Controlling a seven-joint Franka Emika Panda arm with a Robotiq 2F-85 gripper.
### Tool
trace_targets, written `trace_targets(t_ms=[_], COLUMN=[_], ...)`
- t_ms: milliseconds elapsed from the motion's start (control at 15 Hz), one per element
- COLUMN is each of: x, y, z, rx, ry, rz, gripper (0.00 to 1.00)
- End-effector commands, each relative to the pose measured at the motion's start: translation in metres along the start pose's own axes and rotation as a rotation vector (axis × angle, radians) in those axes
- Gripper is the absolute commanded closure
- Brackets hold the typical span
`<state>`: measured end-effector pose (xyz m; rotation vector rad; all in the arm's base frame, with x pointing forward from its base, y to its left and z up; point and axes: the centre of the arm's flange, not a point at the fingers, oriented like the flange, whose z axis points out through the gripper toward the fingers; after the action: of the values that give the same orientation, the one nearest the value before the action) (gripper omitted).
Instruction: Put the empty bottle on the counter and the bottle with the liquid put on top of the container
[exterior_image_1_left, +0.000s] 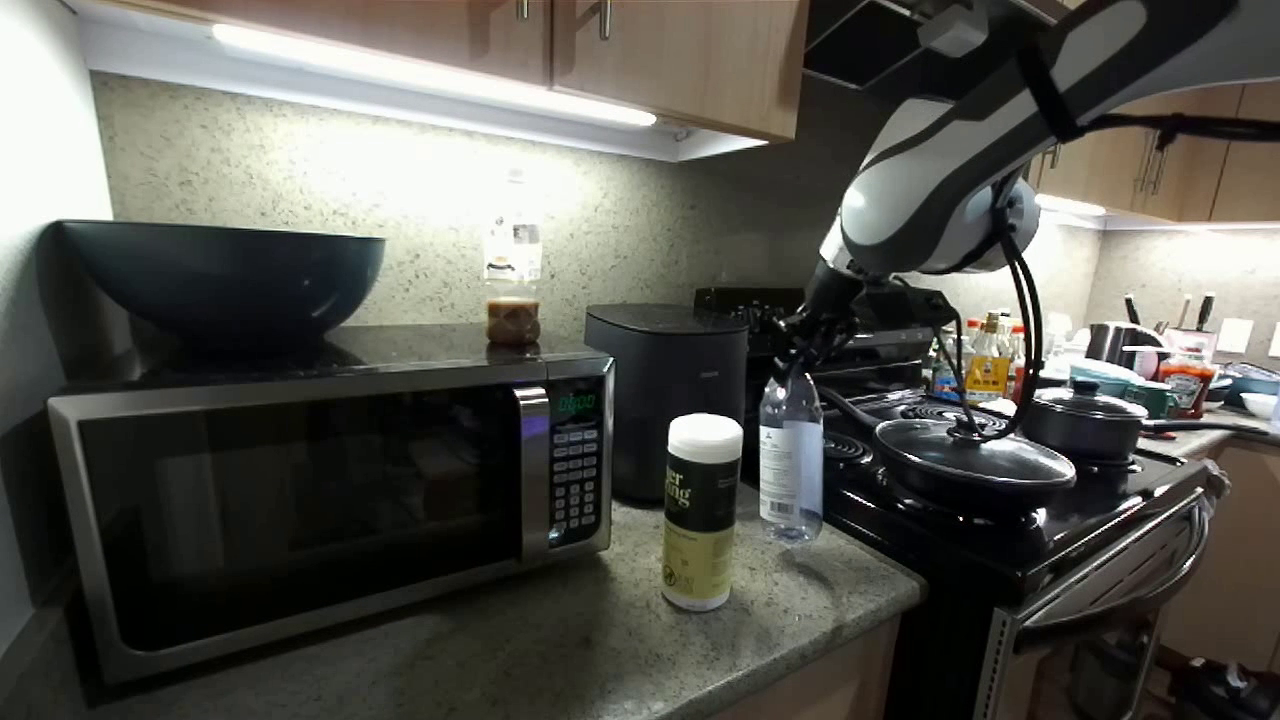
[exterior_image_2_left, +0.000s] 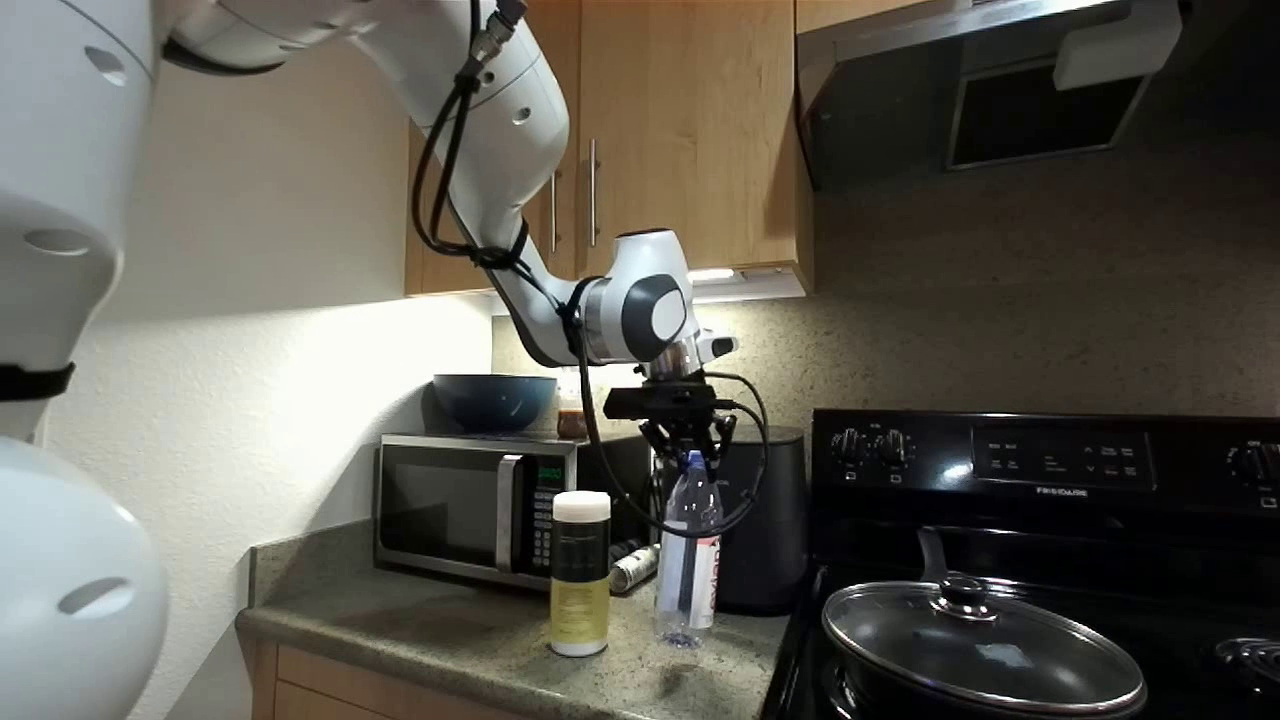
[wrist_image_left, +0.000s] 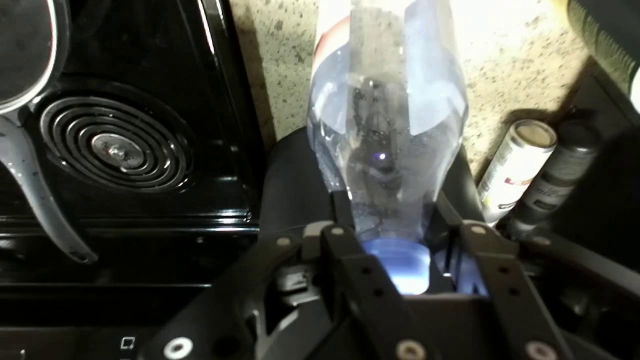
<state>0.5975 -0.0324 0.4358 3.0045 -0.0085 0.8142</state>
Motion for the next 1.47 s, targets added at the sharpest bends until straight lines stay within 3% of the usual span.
trace_targets(t_ms=[0,267,400,467,600,667,933,1000,1067,1200,1400], x=[0.007,0.004,0.003,0.001,0.0,0.0,-0.004,-0.005,-0.005,-0.007,-0.006], y=[0.0,0.004,0.003,0.004,-0.006,-0.008,-0.009,-0.009,-0.009,-0.009,-0.009], z=[0.006,0.01,0.008,0.012,0.013,0.013,0.018,0.019,0.02,0.022,0.022], rx=[-0.098,-0.1,-0.033,-0.075,-0.047,-0.042,-0.04,-0.041,-0.042,-0.043,-0.043], ry=[0.084,0.062,0.008,0.041,0.025,0.024,0.007,0.003,-0.001,-0.005,-0.006], rz=[0.054,0.072,0.055,0.072,0.069,0.068,0.06,0.057,0.056,0.053,0.055], gripper=[0.86,0.86,0.86,0.61,0.61,0.86,0.86,0.81,0.36,0.3,0.11])
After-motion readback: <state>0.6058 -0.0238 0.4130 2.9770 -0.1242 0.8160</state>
